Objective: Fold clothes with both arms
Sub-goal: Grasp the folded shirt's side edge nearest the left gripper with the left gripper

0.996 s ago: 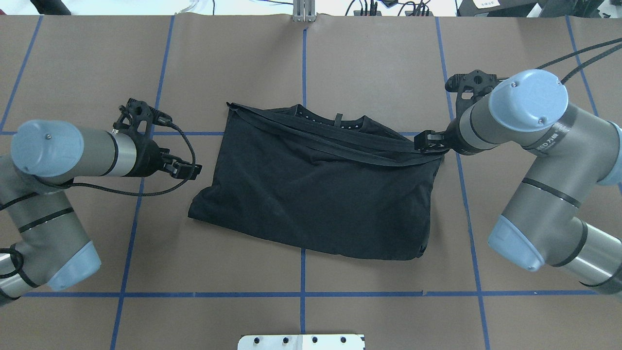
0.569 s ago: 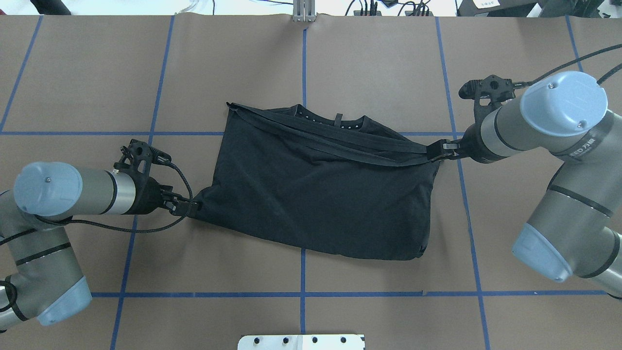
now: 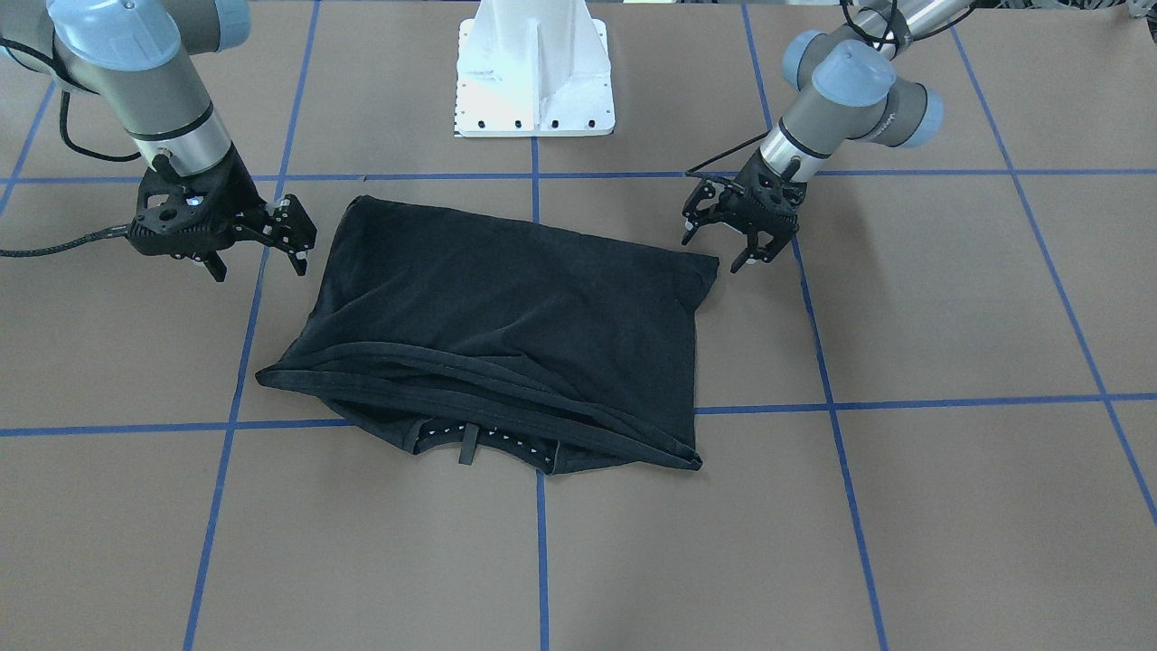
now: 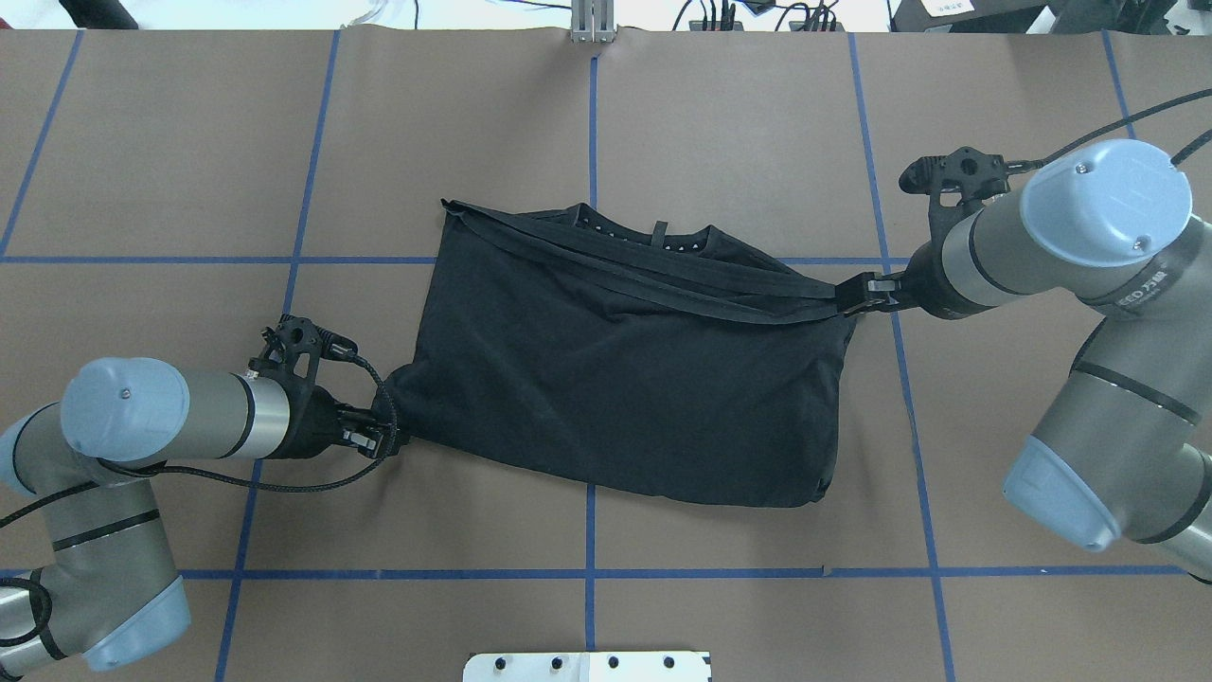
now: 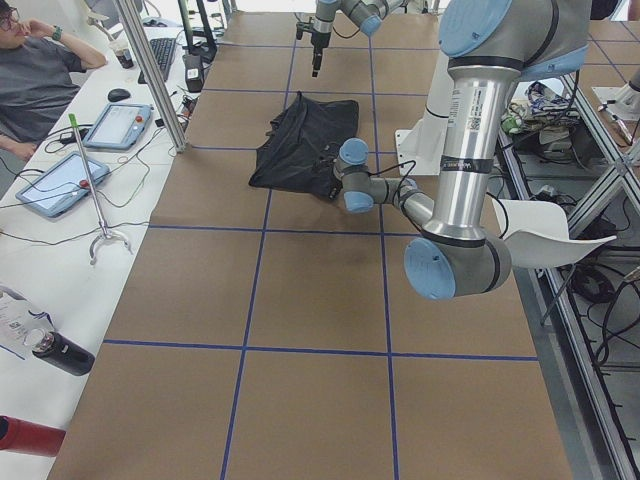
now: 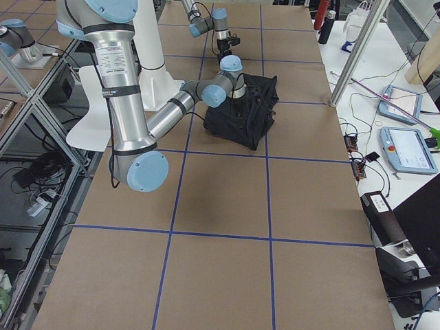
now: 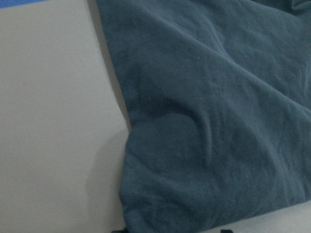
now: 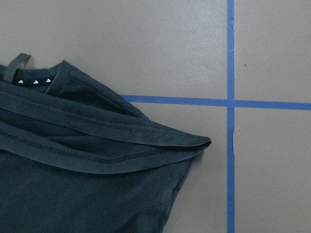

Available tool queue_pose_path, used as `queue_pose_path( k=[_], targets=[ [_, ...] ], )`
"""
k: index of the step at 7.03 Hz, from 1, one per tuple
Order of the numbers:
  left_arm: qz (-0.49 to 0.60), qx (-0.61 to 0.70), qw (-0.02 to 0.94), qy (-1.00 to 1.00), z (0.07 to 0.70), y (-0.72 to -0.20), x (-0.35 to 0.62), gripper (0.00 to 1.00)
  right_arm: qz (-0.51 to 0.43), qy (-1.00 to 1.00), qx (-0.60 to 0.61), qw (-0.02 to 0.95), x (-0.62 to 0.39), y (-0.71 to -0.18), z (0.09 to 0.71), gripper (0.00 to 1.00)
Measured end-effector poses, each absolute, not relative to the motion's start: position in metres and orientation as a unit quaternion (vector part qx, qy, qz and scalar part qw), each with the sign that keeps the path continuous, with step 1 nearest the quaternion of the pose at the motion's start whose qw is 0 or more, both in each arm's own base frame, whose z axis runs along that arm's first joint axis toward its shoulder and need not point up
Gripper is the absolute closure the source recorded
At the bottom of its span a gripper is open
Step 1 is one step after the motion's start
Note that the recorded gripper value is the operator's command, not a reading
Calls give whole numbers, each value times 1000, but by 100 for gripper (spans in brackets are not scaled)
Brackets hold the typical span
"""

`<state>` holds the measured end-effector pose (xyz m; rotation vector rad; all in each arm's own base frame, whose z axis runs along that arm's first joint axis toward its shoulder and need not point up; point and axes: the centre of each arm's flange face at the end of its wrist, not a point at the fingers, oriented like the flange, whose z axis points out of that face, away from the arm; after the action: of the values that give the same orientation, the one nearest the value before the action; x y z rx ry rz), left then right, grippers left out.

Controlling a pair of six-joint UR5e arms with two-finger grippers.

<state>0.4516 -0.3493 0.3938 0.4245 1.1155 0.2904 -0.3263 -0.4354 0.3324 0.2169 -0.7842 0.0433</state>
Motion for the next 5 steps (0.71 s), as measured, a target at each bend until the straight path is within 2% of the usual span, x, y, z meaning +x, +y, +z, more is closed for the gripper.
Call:
queue_pose_path(
  k=[1,2,5],
  targets=[
    [136,198,818,523,395,-349,453,91,21,-381,106,918,-326,-435,332,0],
    [136,197,818,522,396,-349,454,100,22,-381,106,918,-326,-435,332,0],
    [134,209,818,518,393,-358,445,100,22,-381,105,918,-327,-436,333,0]
  ],
)
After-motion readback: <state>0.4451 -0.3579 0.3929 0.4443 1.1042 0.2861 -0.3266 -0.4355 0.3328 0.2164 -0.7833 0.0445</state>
